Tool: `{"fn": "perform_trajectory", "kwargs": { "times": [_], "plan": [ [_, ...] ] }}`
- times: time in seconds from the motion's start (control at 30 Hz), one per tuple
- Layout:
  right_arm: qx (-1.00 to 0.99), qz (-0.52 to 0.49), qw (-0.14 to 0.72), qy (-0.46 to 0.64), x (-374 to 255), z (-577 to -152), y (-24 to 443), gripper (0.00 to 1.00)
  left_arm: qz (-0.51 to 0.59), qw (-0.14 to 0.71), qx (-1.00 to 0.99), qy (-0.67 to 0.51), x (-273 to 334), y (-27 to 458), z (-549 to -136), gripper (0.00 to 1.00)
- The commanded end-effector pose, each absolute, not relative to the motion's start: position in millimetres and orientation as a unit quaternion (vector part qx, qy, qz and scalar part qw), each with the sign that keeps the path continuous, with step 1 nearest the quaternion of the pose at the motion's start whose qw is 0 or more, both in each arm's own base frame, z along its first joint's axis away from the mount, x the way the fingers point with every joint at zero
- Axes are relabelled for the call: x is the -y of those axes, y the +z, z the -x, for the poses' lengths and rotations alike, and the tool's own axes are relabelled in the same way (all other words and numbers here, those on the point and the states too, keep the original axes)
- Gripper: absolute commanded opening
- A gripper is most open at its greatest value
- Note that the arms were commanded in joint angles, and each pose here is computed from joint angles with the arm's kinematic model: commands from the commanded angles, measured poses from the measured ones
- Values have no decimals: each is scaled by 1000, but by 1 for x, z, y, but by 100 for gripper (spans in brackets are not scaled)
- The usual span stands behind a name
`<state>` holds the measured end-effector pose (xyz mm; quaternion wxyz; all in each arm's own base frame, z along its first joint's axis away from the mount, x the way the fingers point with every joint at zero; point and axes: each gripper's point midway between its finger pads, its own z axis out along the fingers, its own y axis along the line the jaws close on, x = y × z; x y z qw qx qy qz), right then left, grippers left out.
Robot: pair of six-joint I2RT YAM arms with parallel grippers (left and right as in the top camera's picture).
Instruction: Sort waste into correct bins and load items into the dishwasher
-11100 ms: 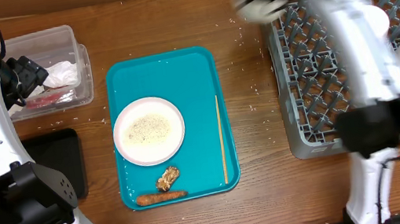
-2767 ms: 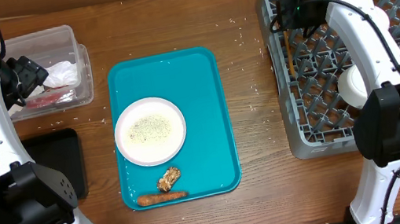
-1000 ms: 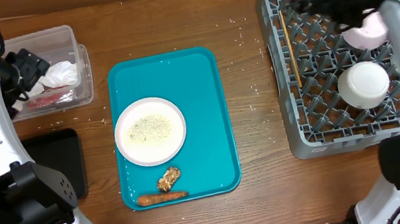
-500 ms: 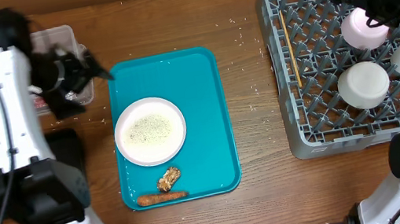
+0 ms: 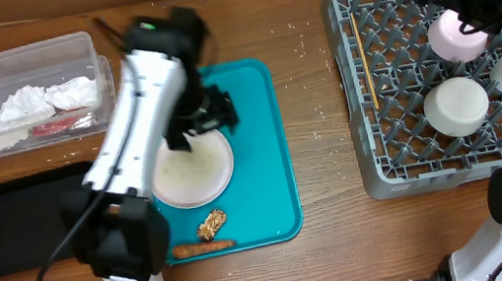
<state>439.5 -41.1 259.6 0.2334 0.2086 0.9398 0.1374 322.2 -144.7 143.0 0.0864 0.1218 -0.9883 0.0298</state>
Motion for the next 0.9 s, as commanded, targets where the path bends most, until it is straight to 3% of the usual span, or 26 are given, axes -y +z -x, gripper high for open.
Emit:
{"fn": "perform_trajectory", "kwargs": {
  "times": [0.0, 0.23, 0.4, 0.57, 0.87],
  "plan": [
    [-936, -208, 249, 137, 42, -442, 271, 100, -168, 87, 981, -30, 152, 115, -310, 95],
    [-936, -208, 249, 137, 42, -442, 271, 100, -156, 37, 987, -19, 187, 73, -316, 94],
    [-936, -208, 249, 137, 42, -442, 271, 100, -182, -1, 982, -43, 177, 50, -324, 86],
    [-936, -208, 249, 137, 42, -442, 271, 100, -181, -28, 979, -88, 156, 32, -325, 88],
    [-936, -208, 249, 137, 42, -442, 271, 100, -177, -34, 979, -92, 150, 6, -318, 69]
  ]
}}
